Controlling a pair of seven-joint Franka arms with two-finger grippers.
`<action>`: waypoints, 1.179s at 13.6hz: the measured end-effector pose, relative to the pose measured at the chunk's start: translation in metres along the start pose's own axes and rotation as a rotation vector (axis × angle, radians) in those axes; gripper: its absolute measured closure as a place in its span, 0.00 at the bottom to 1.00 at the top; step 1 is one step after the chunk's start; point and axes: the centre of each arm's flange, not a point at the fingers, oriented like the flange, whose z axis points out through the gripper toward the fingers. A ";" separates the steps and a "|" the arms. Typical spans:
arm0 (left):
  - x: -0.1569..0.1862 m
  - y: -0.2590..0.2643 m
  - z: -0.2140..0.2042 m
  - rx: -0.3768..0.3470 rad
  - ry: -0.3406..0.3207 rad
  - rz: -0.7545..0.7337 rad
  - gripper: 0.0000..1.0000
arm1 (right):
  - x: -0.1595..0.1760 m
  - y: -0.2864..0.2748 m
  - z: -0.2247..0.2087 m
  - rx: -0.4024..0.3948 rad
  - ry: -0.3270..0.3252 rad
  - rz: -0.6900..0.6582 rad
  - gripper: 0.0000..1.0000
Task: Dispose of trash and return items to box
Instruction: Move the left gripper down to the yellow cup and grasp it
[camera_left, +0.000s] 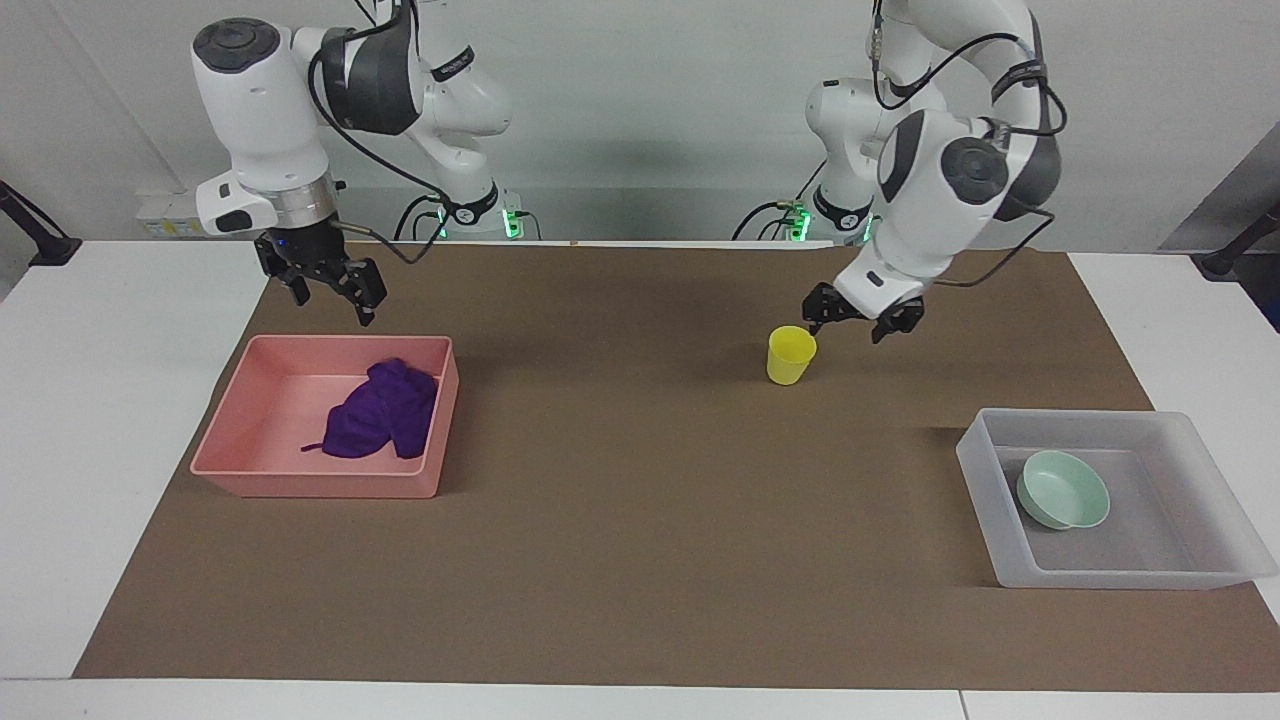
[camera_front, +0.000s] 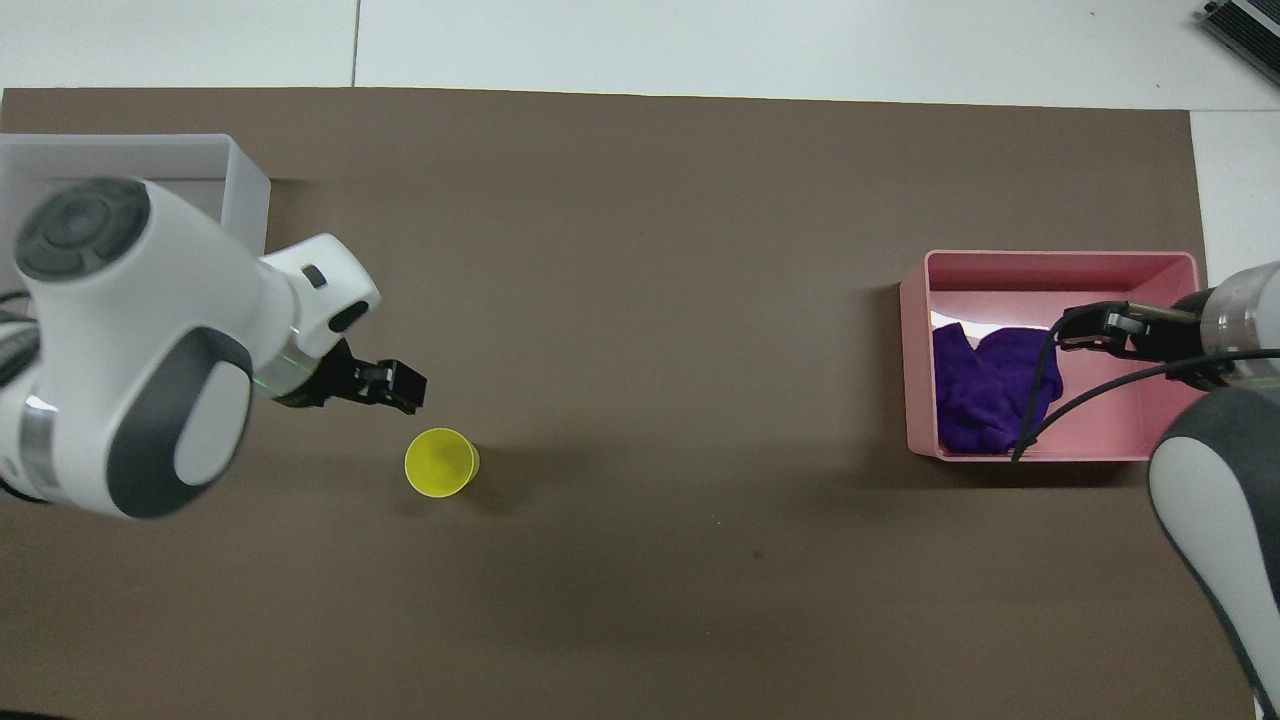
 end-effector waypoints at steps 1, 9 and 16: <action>-0.015 0.008 0.029 0.006 0.022 0.019 0.00 | 0.000 -0.007 -0.015 0.004 -0.012 -0.016 0.00; -0.034 -0.010 0.084 0.011 0.049 0.011 0.29 | 0.006 -0.036 -0.046 0.070 -0.068 -0.075 0.00; -0.023 -0.008 0.077 0.003 0.057 -0.083 0.97 | 0.005 -0.035 -0.046 0.070 -0.073 -0.119 0.00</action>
